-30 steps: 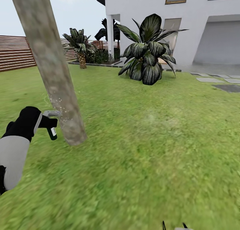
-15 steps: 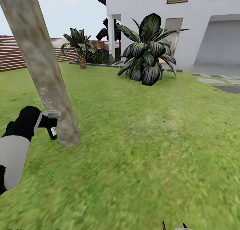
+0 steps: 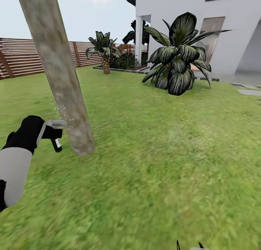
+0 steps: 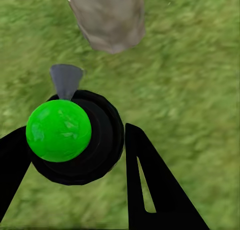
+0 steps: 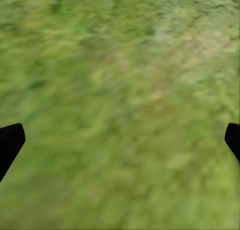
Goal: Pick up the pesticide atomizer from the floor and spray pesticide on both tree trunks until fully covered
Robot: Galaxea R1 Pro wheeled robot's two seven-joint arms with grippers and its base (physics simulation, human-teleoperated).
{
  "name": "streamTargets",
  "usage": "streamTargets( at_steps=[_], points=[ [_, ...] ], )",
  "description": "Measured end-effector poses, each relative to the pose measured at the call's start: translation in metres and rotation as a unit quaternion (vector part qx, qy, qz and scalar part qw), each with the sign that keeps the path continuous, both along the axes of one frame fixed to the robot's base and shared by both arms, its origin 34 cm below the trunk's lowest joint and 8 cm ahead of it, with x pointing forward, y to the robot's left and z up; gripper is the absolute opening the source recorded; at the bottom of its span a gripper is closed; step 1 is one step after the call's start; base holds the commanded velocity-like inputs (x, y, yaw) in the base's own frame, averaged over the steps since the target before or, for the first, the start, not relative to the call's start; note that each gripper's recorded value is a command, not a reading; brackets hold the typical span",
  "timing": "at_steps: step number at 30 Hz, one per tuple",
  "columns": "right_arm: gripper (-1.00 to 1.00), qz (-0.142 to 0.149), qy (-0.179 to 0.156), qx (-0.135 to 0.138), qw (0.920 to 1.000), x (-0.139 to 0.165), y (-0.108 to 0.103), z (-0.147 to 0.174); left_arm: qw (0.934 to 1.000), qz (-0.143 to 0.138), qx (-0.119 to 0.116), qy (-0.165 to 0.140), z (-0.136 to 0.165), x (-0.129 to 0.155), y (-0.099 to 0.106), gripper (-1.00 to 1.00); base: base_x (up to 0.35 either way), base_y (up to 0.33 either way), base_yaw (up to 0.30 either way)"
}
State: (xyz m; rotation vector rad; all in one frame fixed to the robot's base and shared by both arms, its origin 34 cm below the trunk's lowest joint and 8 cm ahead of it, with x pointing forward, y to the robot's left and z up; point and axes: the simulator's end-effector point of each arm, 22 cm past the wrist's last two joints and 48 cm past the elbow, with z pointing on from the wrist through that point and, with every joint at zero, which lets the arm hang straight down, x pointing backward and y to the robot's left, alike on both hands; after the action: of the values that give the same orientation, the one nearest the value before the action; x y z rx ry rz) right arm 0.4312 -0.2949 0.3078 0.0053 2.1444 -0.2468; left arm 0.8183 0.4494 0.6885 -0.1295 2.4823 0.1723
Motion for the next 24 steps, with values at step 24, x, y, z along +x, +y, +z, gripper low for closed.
streamTargets(
  at_steps=[24],
  points=[
    [1.00,0.000,0.001,0.000,1.0000,-0.0001,0.0001,-0.0002,1.0000,0.001,0.000,0.002,-0.0023,-0.0015,0.0013,-1.00,0.218,-0.207,0.080]
  ],
)
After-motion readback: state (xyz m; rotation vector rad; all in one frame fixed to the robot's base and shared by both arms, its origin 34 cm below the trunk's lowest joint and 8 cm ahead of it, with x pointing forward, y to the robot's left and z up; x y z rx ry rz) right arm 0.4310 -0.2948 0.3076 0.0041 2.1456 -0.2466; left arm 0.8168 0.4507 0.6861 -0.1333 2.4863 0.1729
